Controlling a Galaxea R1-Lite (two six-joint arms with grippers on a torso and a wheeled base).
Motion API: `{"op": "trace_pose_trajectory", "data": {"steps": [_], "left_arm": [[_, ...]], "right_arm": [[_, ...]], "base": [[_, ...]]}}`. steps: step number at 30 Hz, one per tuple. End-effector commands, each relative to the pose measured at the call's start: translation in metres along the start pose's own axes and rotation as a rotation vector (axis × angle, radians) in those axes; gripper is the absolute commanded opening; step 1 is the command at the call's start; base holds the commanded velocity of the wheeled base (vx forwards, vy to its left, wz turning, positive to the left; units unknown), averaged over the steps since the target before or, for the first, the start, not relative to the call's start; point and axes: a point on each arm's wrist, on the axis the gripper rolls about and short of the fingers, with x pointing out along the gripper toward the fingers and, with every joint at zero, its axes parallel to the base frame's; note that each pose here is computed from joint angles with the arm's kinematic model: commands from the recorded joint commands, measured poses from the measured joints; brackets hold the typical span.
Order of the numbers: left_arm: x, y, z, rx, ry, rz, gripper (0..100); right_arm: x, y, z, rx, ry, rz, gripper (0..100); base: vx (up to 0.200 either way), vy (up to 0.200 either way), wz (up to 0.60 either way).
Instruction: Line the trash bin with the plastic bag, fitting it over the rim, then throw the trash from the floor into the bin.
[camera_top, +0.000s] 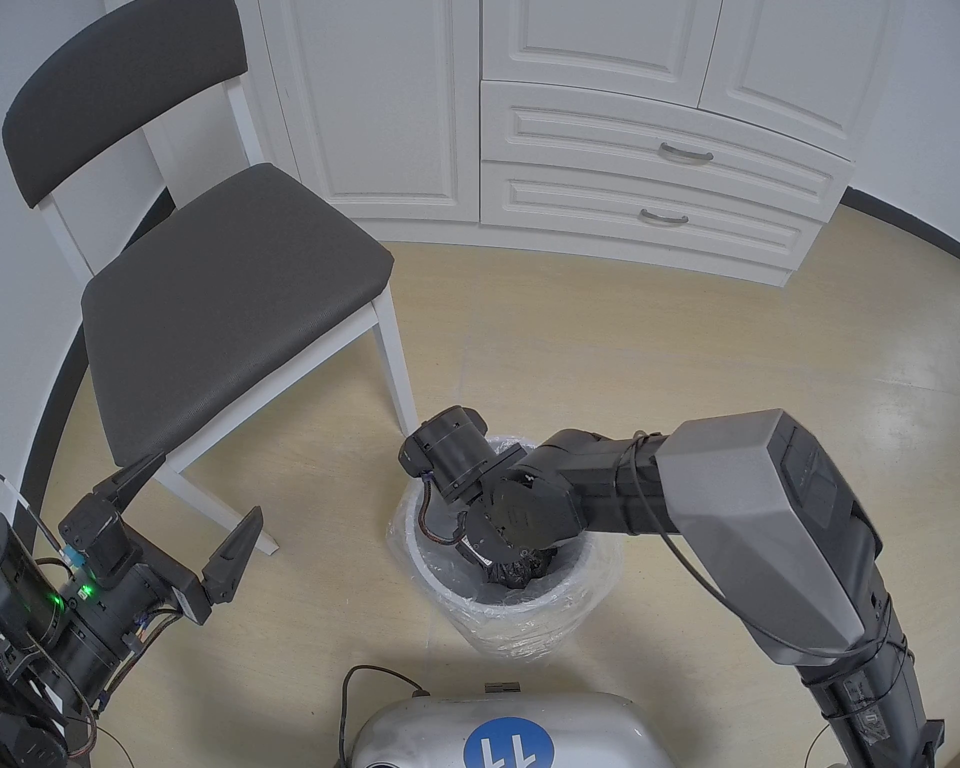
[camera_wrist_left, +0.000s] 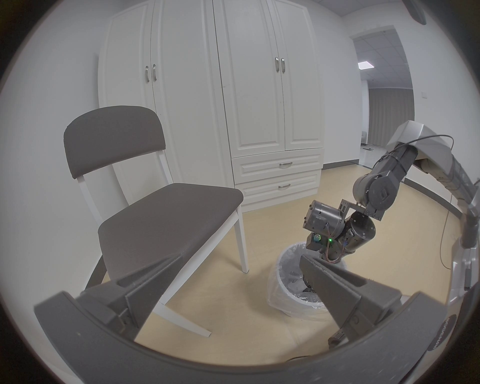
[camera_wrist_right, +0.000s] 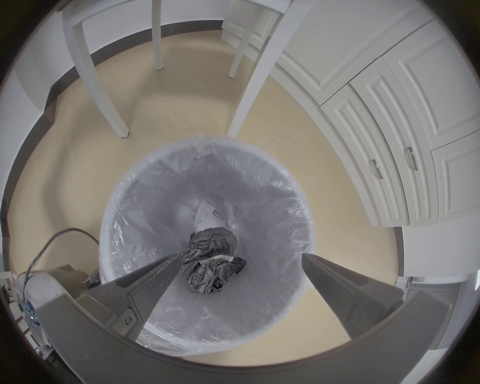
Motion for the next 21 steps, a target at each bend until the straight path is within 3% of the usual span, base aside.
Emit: {"op": "trace_pose_trajectory", "data": {"steps": [1,10,21], "left_arm": [[-0.003,-0.001,-0.003,0.003,0.015,-0.004,100],[-0.003,-0.001,-0.003,0.003,0.015,-0.009,100],[-0.003,-0.001,-0.003,0.003,0.015,-0.010,100]], "right_arm": [[-0.015,-0.013,0.002,0.016,-0.011,-0.003,100],[-0.048,-0.037,-0.018,0.039,0.017,-0.011,100],[-0.072,-0.063,-0.064,0.165,-0.081,-0.047,100]], "base": [[0.000,0.000,0.00],[0.000,0.000,0.00],[0.000,0.000,0.00]]}}
